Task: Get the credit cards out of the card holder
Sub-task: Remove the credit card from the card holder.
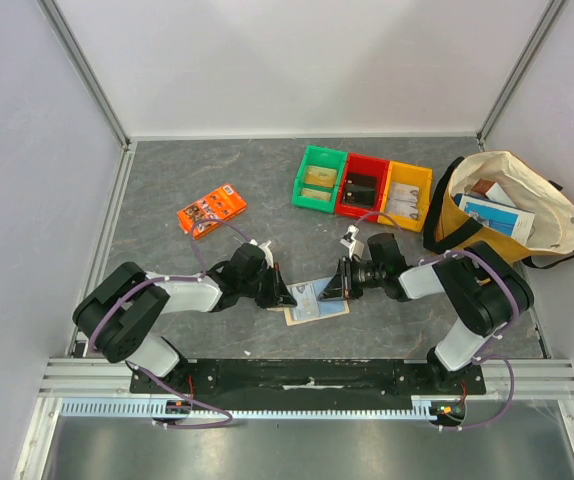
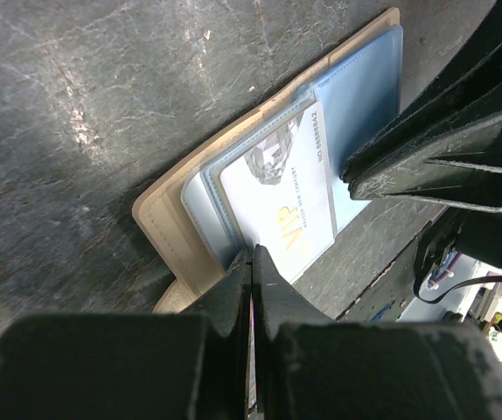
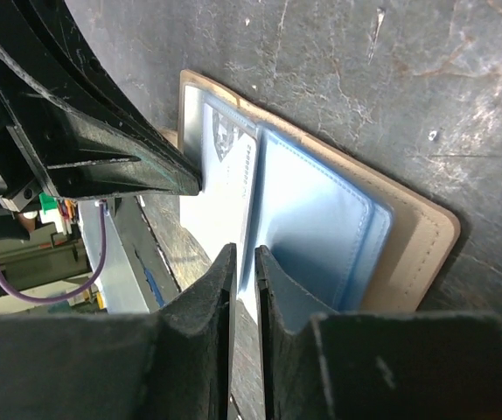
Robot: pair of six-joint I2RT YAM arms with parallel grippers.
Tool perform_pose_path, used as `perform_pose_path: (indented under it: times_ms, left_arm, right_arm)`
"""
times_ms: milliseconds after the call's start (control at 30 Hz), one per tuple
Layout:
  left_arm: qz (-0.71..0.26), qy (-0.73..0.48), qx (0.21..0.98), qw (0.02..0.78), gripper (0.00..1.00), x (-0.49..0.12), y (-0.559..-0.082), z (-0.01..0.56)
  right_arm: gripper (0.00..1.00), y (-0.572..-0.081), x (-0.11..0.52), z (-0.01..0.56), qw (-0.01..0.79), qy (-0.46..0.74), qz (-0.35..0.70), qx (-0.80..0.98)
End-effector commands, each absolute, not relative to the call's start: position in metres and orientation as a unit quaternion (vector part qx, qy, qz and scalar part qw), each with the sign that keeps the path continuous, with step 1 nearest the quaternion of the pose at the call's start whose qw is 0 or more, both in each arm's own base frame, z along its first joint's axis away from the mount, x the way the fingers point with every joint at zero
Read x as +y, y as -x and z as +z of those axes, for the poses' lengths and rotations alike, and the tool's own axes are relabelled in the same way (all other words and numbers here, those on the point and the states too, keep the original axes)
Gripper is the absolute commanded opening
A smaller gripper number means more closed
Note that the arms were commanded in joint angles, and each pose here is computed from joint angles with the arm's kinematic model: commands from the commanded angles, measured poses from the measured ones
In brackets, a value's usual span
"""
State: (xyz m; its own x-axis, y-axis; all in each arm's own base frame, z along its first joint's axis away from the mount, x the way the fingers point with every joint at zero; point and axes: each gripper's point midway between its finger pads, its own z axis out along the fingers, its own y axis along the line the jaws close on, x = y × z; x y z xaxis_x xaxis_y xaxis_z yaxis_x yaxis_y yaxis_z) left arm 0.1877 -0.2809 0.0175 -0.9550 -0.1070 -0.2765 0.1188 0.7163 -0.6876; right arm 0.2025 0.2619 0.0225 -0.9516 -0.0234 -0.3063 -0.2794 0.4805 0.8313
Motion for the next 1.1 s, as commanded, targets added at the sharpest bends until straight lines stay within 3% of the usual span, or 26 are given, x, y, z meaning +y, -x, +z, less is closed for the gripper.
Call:
perform_pose_path:
  times_ms: [0,333,533,867,967,1067]
  left_arm:
    - [-0.333,0.012,0.936,0.114,0.02,-0.263,-0.171,-0.013]
    - [-0.344,0.021,0.932,0.111,0.02,-0.264,-0.168,-0.013]
    - [-0.349,0.028,0.93,0.112,0.02,-0.264,-0.167,-0.014]
    - [-0.351,0.041,0.929,0.11,0.02,-0.262,-0.165,-0.016]
    - [-0.352,0.043,0.929,0.111,0.02,-0.262,-0.165,-0.016]
    - [-0.352,0.044,0.929,0.11,0.02,-0.262,-0.165,-0.016]
  right_arm:
    - [0.2,-0.196,0.262,0.021,0.131,0.101,0.487,0.858]
    - [0.2,-0.181,0.262,0.009,0.119,0.094,0.482,0.863]
    - [0.11,-0.176,0.267,0.016,0.12,0.086,0.517,0.843]
    - [0.08,-0.177,0.27,0.035,0.13,0.067,0.574,0.806]
    - [0.0,-0.178,0.269,0.038,0.134,0.066,0.58,0.801]
    - [0.0,-0.177,0.268,0.037,0.133,0.067,0.581,0.8]
